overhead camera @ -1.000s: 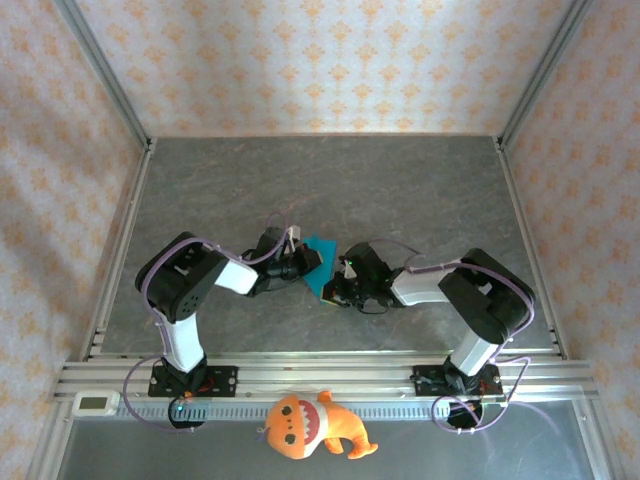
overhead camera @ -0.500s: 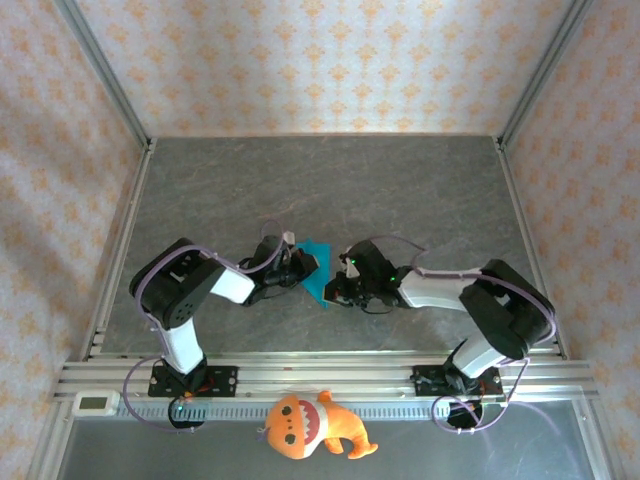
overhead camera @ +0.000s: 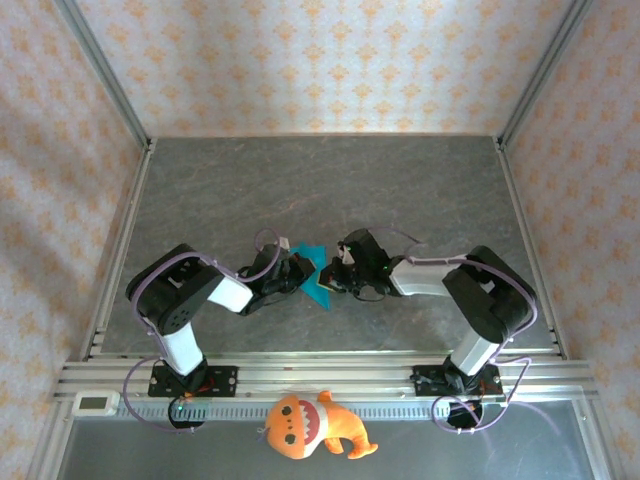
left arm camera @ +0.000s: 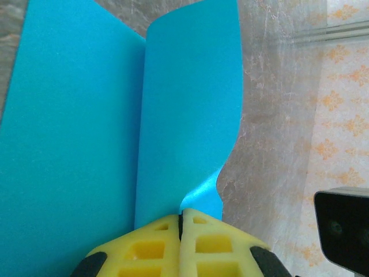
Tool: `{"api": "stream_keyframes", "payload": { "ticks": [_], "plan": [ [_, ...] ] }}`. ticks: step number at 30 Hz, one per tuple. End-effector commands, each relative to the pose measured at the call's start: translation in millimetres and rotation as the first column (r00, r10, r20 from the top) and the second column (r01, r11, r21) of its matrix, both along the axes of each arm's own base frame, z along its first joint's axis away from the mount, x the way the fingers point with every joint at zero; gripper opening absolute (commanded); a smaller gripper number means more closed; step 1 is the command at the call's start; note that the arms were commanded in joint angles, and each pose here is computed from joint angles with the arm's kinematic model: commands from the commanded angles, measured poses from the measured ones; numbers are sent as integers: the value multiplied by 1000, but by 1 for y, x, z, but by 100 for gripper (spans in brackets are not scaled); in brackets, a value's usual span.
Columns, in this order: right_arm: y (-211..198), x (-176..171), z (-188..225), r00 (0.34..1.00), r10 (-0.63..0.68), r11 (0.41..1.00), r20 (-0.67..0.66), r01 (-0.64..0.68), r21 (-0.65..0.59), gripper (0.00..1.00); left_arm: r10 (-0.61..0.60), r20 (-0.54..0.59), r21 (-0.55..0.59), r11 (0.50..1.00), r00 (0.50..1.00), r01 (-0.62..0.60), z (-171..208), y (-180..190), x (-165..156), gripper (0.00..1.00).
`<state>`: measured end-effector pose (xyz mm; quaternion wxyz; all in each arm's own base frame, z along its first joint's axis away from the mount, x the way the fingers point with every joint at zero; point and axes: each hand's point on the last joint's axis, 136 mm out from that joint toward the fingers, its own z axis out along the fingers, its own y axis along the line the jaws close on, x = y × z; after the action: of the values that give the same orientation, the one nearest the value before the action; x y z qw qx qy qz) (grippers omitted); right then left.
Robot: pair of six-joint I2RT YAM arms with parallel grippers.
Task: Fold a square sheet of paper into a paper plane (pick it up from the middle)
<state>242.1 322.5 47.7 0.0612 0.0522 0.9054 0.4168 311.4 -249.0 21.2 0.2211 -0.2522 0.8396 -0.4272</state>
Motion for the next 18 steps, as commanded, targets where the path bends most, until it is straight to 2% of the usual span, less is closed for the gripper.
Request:
{"api": "stream_keyframes", "payload": {
  "ticks": [1,8,18],
  "plan": [
    [13,8,8,999,12,1000,35,-12,-9,0,36,-133,115,993,991,-20,-43,22,-24,5],
    [1,5,-28,1000,-6,989,-6,5,-150,0,32,-127,115,993,991,-17,-41,19,-22,5],
    [-15,-12,-50,999,-10,982,-45,1,-189,0,12,-98,152,988,995,3,-32,18,-16,6]
  ]
}}
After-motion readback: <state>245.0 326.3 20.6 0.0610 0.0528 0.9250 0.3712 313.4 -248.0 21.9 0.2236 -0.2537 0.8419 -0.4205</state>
